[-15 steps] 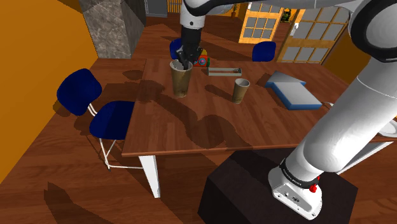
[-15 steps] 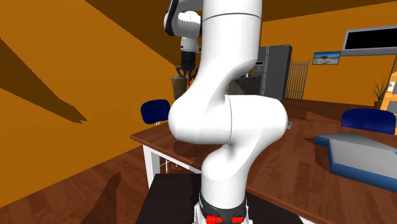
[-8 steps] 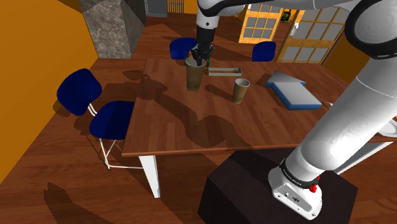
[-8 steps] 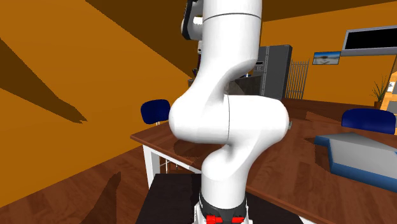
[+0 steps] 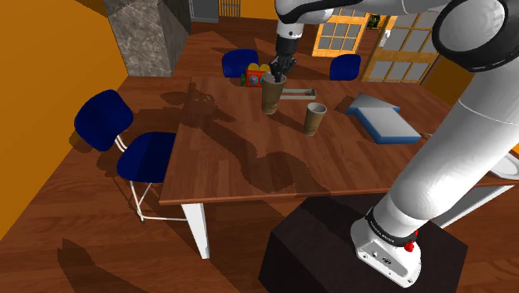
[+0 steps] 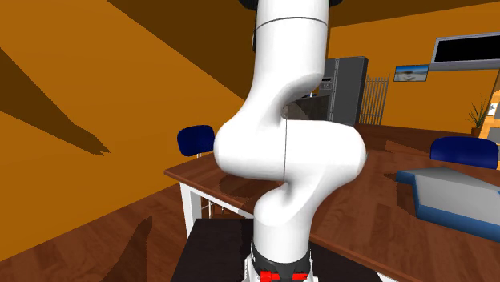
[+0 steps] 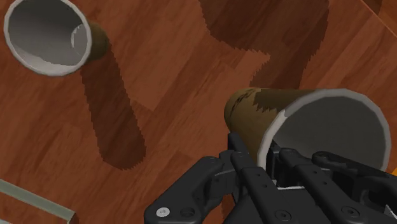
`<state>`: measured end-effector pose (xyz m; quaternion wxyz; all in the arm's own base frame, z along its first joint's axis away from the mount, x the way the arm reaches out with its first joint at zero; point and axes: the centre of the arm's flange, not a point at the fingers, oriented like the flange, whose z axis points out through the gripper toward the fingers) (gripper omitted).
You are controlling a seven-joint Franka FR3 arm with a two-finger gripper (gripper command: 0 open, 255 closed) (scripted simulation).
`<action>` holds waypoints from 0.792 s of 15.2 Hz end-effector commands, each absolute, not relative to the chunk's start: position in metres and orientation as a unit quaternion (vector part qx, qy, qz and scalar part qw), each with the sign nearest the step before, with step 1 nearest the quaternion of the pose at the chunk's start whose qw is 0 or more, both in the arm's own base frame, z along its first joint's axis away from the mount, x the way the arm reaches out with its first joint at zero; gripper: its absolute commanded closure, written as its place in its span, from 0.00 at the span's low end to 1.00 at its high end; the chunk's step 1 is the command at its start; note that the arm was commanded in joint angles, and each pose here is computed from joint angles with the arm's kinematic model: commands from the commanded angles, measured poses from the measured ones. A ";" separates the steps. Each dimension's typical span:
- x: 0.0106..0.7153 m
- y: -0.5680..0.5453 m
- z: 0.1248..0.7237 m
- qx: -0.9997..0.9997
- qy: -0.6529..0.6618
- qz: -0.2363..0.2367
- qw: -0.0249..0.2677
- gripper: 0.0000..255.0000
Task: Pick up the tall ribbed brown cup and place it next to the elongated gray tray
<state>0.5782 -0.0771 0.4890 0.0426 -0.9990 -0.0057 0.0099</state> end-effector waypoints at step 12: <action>0.595 -0.245 0.462 -0.999 -0.006 0.009 0.042 1.00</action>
